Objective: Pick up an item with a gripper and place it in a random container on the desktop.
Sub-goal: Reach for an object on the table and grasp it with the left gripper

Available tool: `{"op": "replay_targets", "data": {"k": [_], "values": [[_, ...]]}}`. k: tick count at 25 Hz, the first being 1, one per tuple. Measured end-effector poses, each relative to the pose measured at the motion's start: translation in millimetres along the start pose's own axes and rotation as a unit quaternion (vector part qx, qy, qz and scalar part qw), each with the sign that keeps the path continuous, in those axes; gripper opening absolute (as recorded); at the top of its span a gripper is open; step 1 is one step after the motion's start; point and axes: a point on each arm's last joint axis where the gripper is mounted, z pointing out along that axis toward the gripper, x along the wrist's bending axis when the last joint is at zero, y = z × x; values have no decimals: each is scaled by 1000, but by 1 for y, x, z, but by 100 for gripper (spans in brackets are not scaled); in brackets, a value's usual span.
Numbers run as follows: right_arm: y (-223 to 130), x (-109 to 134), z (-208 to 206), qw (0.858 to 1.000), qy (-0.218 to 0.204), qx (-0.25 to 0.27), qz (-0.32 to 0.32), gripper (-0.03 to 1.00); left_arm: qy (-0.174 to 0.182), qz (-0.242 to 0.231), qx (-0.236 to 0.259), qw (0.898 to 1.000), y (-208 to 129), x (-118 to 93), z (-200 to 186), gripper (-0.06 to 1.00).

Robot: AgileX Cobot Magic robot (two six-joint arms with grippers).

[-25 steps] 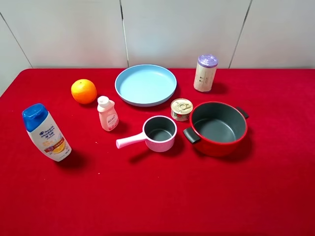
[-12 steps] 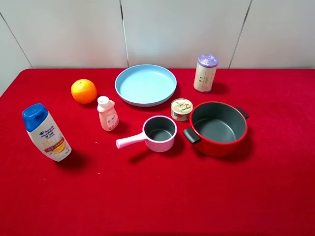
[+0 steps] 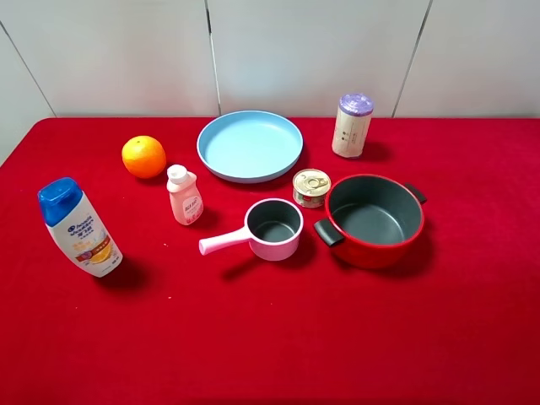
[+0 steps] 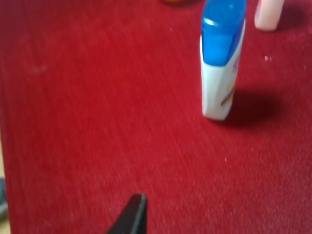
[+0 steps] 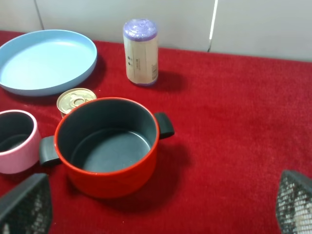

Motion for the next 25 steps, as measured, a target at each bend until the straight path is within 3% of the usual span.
{"op": "replay_targets", "data": {"k": [15,25], "values": [[0,0,0,1000,1,0,1,69,-16,-11,60,998,55,18,34,98],[0,0,0,1000,2,0,1,69,-24,-15,99,995,85,30,88,98]]}}
